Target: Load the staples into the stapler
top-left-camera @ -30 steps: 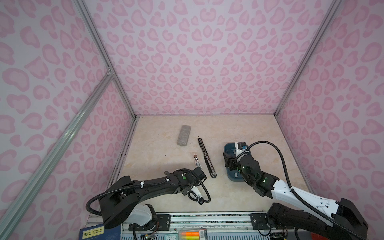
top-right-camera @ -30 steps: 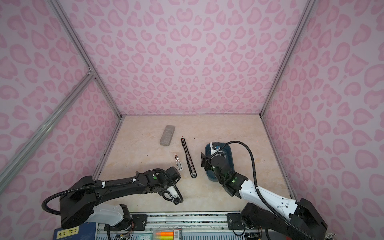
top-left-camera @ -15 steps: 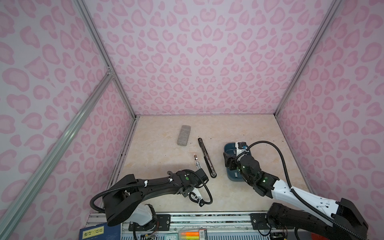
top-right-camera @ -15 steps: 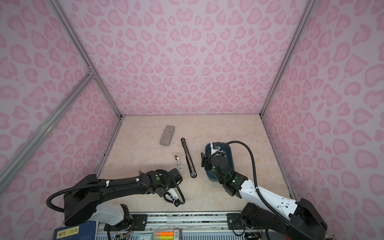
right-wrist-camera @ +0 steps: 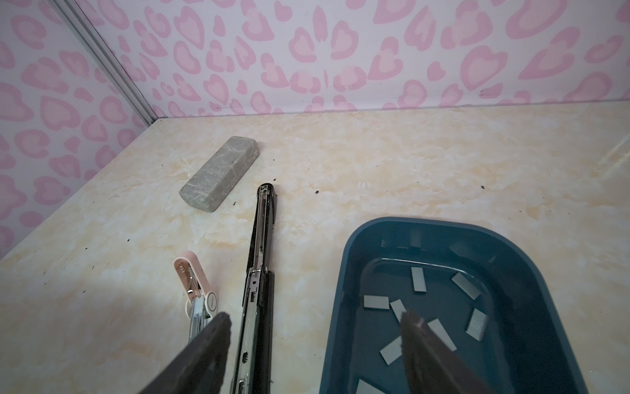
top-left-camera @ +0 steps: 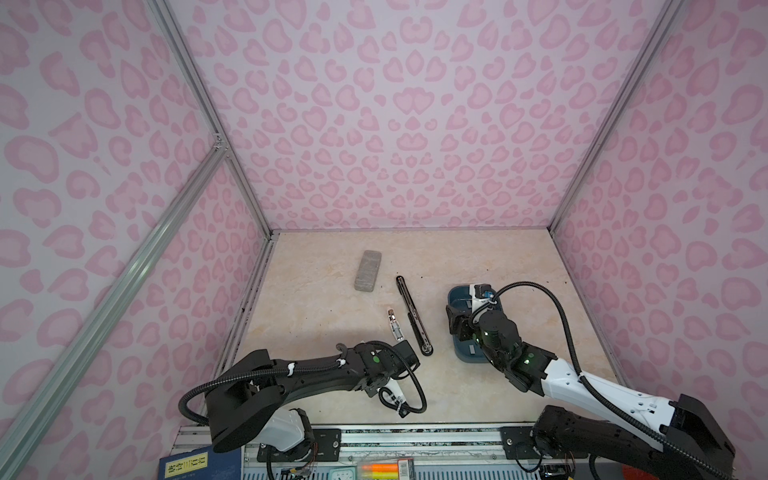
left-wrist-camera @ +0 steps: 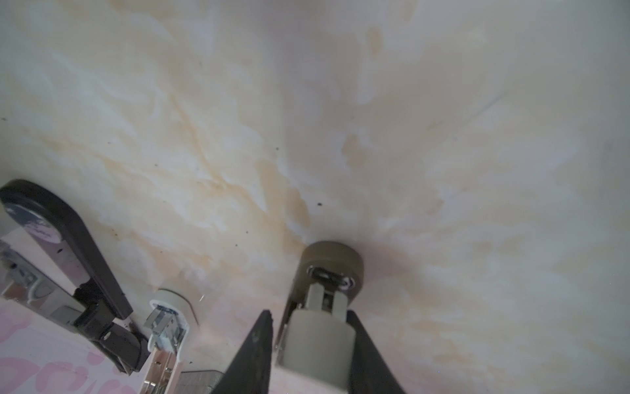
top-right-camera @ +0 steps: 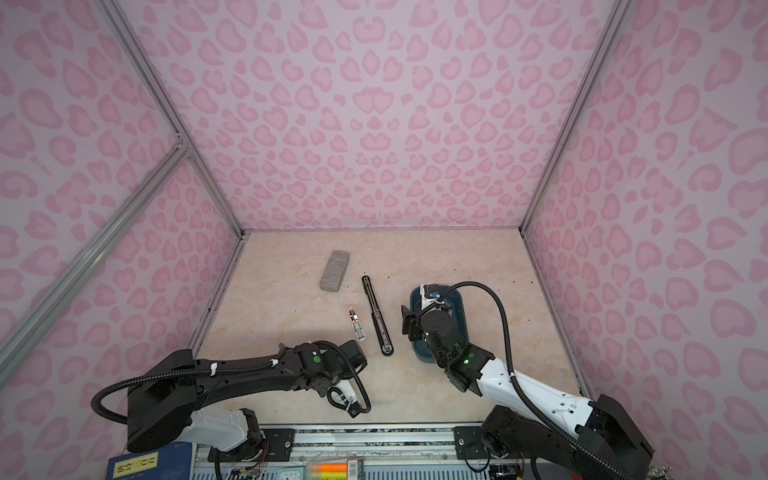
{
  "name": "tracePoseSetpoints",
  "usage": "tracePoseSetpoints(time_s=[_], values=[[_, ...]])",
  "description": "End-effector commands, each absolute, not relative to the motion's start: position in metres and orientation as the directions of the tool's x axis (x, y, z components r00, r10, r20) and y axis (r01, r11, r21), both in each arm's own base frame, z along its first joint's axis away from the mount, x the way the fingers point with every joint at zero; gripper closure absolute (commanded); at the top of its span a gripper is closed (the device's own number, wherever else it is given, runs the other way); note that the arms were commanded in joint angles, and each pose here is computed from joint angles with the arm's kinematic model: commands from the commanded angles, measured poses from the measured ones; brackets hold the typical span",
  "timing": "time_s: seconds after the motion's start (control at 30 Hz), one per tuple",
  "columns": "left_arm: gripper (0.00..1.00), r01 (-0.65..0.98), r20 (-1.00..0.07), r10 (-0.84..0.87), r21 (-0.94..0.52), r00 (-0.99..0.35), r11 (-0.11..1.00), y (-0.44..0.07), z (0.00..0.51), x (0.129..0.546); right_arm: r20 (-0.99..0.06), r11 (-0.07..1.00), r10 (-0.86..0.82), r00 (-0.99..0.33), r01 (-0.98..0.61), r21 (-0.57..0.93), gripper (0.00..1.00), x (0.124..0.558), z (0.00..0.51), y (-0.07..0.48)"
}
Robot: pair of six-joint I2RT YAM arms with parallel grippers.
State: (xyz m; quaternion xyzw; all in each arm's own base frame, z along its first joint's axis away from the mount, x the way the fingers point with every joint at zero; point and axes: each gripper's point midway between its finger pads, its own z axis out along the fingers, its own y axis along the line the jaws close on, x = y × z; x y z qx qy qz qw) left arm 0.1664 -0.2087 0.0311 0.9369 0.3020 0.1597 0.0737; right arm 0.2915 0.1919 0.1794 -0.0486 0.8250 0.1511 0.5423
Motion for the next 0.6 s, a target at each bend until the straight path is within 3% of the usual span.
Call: tracePoseSetpoints(time_s=[0.0,0.1,0.57], values=[[0.63,0.548,0.236,0.588,0.219,0.773,-0.808,-0.2067,0.0333,0.1611,-0.914,0.944,0.11,-0.39,-0.248,0.219,0.22,0.2938,0.1862,0.1951],[0.63,0.547,0.234,0.587,0.216,0.775,-0.808,-0.2069,0.0331,0.1603,-0.914,0.944,0.109,-0.391,-0.248,0.218,0.22,0.2939,0.1857,0.1952],[0.81,0.565,0.204,0.6,0.206,0.774,-0.799,-0.2101,0.0336,0.1563,-0.914,0.943,0.109,-0.391,-0.25,0.219,0.22,0.2935,0.1861,0.1953]])
